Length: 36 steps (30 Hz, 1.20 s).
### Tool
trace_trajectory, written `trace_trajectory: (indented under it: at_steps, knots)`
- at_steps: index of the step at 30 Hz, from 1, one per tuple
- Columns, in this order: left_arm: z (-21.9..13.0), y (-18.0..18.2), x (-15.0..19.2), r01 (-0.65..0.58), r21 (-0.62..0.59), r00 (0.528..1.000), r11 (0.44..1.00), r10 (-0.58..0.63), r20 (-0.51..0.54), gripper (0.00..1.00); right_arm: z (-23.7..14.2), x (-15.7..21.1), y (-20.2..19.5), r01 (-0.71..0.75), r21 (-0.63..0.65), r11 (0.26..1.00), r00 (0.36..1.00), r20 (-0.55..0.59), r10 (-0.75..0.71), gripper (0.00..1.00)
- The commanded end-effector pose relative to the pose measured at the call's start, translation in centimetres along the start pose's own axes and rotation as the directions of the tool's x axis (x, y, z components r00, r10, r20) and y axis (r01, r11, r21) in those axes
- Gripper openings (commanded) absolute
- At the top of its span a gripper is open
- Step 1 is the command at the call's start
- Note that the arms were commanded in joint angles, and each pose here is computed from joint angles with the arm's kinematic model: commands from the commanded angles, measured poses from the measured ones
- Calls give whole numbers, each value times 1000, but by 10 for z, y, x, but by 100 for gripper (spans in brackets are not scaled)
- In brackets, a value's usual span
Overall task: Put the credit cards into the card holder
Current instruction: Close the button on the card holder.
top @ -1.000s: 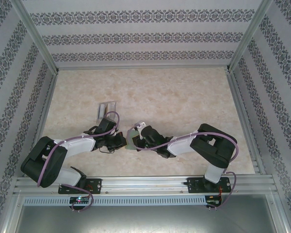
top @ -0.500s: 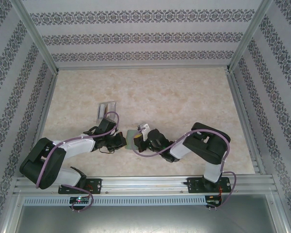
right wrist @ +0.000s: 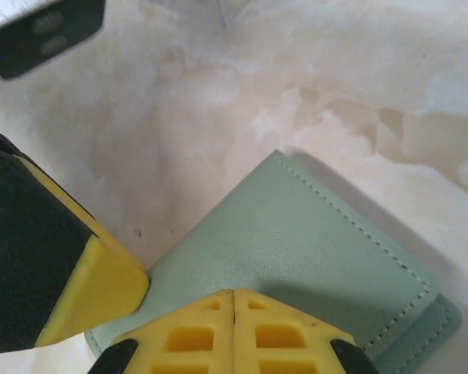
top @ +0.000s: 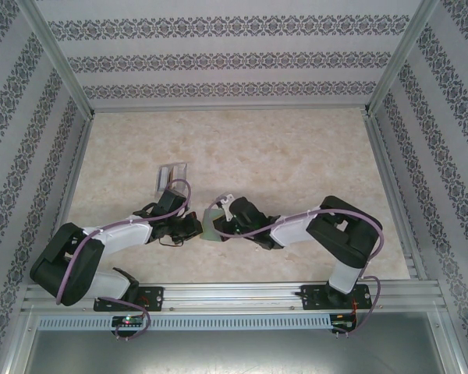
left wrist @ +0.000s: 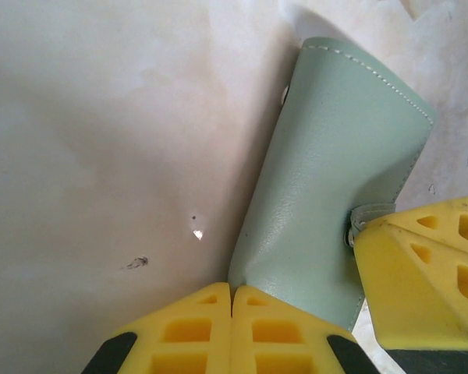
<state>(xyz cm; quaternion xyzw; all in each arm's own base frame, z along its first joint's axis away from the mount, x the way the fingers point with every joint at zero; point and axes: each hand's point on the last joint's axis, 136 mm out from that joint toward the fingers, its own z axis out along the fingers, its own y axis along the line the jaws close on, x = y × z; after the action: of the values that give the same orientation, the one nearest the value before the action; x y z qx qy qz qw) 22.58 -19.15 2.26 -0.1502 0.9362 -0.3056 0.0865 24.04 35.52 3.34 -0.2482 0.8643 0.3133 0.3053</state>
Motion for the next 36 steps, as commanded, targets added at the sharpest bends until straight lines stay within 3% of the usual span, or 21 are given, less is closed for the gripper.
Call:
trace_trajectory:
  at_steps: [1, 7, 11, 24, 36]
  knots:
    - [-3, 30, 9, 32, -131, 999, 991, -33, -7, 0, -18, 77, -29, -16, 101, 995, 932, -358, 51, 0]
    - [-2, 31, 8, 33, -131, 999, 991, -34, -4, 0, -26, 4, -3, -77, 0, 997, 973, -217, 75, 0]
    - [-2, 27, 7, 27, -121, 1000, 992, -28, -7, 0, -29, -23, 6, -47, -19, 999, 985, -168, 43, 0]
    - [-3, 24, 6, 17, -103, 1000, 994, -17, -3, 0, -7, -1, 13, -27, -39, 999, 974, -225, 17, 0]
    - [-3, 26, 8, 22, -101, 1000, 995, -22, 0, 0, -6, -17, 13, -13, -25, 1000, 983, -181, 8, 0]
